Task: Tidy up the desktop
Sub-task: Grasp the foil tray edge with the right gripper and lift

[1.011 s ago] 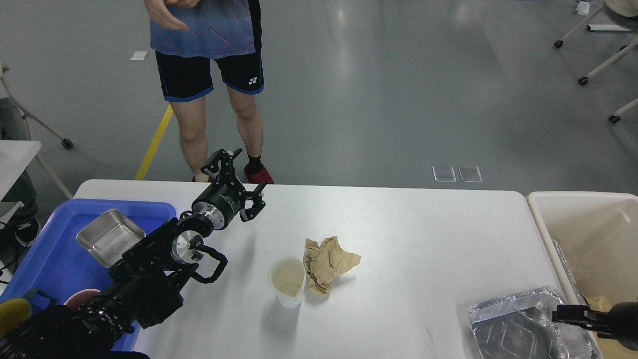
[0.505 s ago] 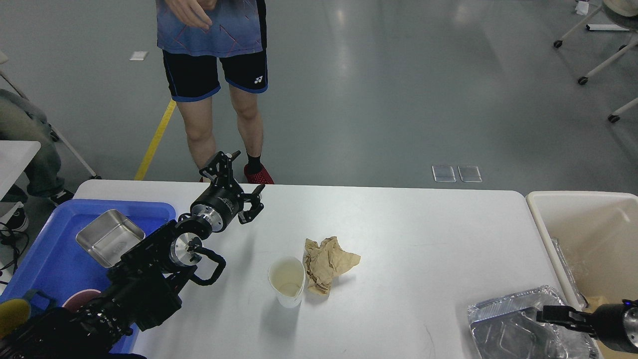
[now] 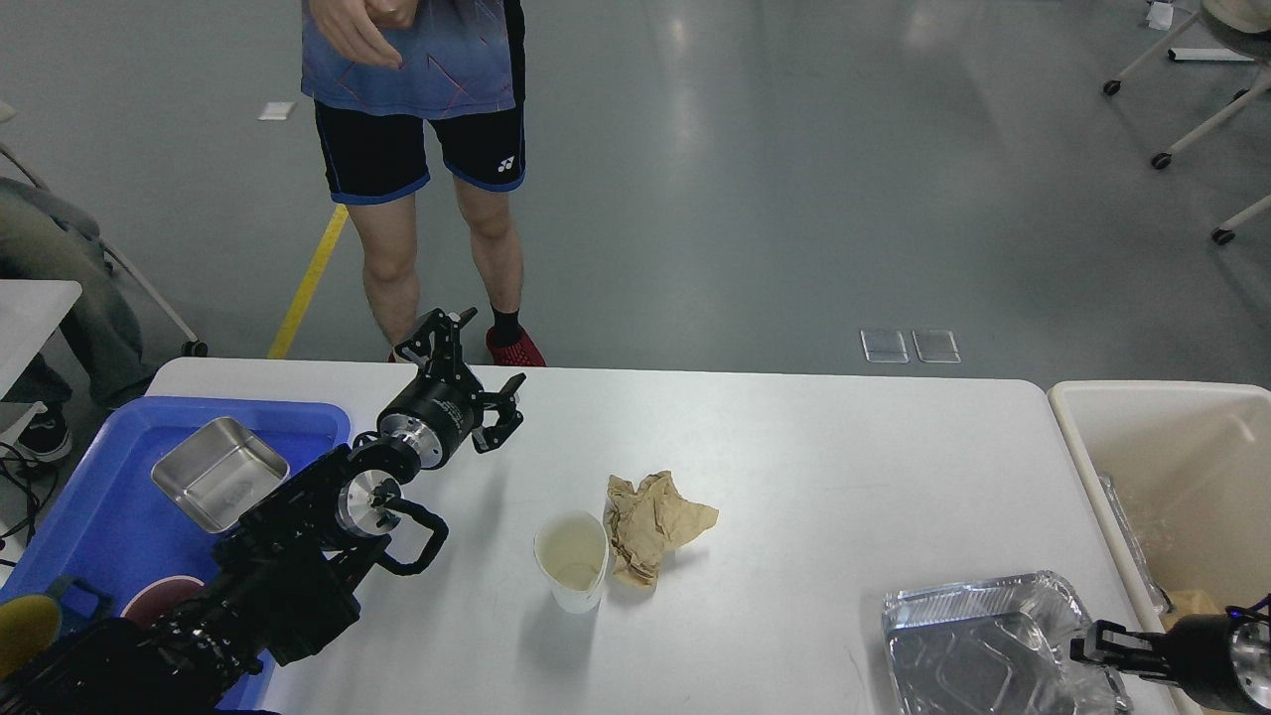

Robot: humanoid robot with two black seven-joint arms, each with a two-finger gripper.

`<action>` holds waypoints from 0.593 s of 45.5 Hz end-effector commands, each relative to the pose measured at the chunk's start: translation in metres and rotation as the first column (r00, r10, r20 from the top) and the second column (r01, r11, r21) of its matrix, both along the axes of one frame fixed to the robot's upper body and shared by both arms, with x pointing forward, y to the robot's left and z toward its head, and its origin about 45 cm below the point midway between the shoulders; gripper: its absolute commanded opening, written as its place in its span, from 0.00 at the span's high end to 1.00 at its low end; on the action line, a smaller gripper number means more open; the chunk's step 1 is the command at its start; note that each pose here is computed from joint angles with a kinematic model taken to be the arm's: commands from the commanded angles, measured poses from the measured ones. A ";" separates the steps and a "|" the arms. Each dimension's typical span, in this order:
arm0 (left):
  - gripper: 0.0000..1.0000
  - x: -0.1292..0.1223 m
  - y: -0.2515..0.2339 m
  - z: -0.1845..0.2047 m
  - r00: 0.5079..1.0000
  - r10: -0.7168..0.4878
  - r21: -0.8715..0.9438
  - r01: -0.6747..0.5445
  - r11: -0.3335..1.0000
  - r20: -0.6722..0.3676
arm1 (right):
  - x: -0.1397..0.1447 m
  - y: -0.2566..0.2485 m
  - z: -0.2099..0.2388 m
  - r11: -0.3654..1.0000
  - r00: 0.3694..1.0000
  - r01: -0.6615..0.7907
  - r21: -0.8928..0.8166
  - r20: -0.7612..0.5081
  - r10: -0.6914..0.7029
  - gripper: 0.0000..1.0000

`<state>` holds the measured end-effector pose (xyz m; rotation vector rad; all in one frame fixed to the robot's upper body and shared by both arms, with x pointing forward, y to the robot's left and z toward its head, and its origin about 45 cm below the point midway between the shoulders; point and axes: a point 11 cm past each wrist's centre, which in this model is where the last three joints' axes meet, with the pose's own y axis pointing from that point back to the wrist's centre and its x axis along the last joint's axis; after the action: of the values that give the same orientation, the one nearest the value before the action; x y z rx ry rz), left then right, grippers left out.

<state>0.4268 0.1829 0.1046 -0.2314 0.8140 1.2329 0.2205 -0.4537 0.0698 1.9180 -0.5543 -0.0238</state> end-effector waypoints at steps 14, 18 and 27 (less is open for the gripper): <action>0.03 0.000 0.000 0.000 1.000 -0.002 0.002 0.002 1.000 -0.004 | 0.002 0.013 -0.006 1.000 1.000 -0.010 0.028 -0.001 0.010 1.00; 0.03 0.000 0.000 0.000 1.000 -0.002 0.002 0.002 1.000 -0.004 | 0.006 0.014 -0.003 0.999 1.000 -0.010 0.031 0.009 0.010 1.00; 0.03 -0.001 0.002 -0.002 1.000 0.000 0.003 0.000 1.000 -0.007 | 0.026 0.017 0.009 0.999 0.999 -0.016 0.039 0.049 0.014 1.00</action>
<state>0.4265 0.1841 0.1039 -0.2260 0.8160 1.2343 0.2315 -0.4385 0.0692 1.9568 -0.5577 -0.0097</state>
